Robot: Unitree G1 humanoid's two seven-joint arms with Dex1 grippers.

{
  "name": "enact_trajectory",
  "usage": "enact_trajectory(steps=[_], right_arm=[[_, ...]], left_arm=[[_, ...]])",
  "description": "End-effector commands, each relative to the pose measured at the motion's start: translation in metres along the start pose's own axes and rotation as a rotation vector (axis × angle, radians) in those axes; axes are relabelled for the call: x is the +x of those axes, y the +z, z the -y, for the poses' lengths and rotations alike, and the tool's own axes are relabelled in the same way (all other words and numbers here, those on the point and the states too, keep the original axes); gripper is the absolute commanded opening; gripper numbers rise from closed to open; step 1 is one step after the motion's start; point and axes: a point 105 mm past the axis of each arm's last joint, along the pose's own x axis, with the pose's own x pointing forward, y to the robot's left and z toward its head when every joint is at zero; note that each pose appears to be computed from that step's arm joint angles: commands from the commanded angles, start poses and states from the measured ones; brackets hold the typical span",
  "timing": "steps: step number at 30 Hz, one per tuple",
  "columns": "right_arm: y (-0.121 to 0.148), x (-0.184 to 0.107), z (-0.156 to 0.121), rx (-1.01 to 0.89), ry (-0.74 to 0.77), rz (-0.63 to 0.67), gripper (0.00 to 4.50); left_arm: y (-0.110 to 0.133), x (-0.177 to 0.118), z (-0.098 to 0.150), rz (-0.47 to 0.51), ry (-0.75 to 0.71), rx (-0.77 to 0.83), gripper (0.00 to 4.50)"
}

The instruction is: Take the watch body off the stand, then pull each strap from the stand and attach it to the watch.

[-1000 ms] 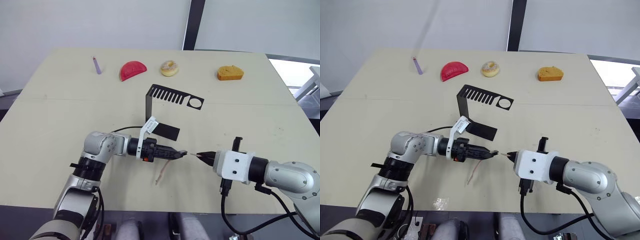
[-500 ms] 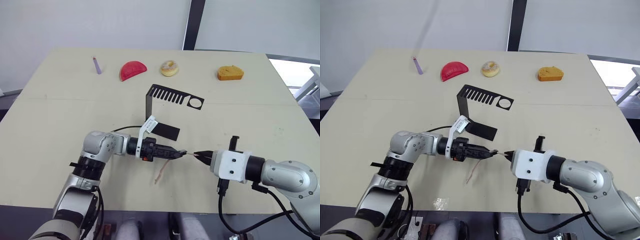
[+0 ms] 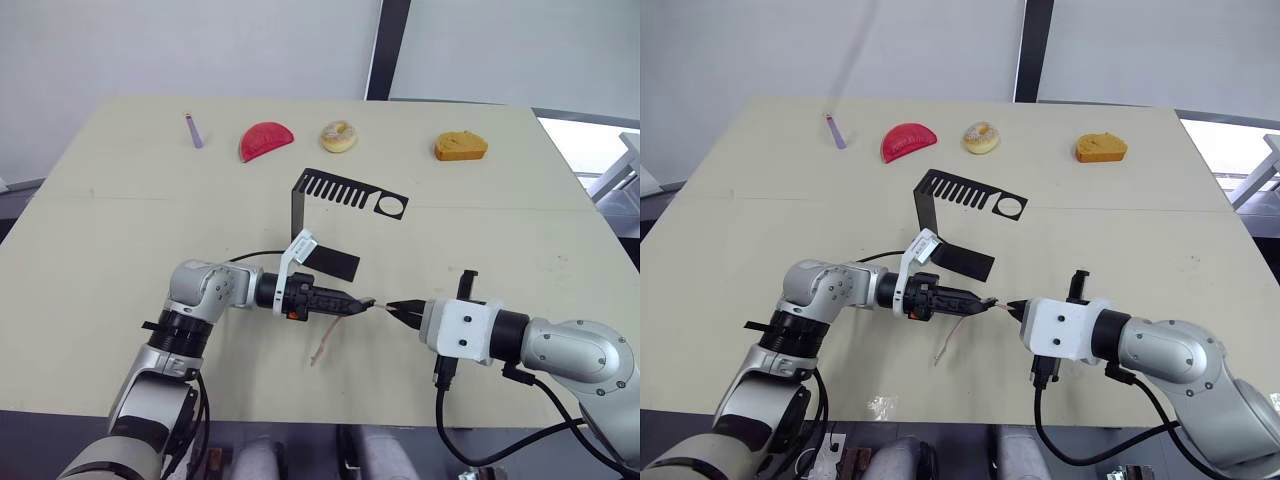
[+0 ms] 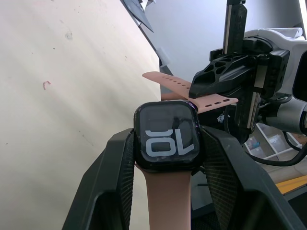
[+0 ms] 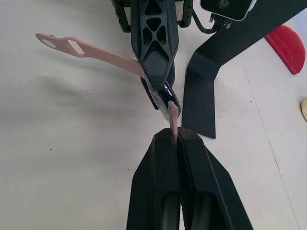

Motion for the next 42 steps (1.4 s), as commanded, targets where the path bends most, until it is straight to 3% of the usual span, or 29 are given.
enact_trajectory(steps=[1, 42], right_arm=[[0.0065, -0.0021, 0.0033, -0.025, -0.019, 0.015, 0.00], [0.0102, 0.0013, 0.0035, -0.032, -0.013, 0.013, 0.00]], left_arm=[[0.0098, 0.0003, 0.0101, 0.021, -0.038, 0.045, 1.60], [0.0137, 0.0075, 0.0185, 0.029, -0.066, 0.056, 1.60]])
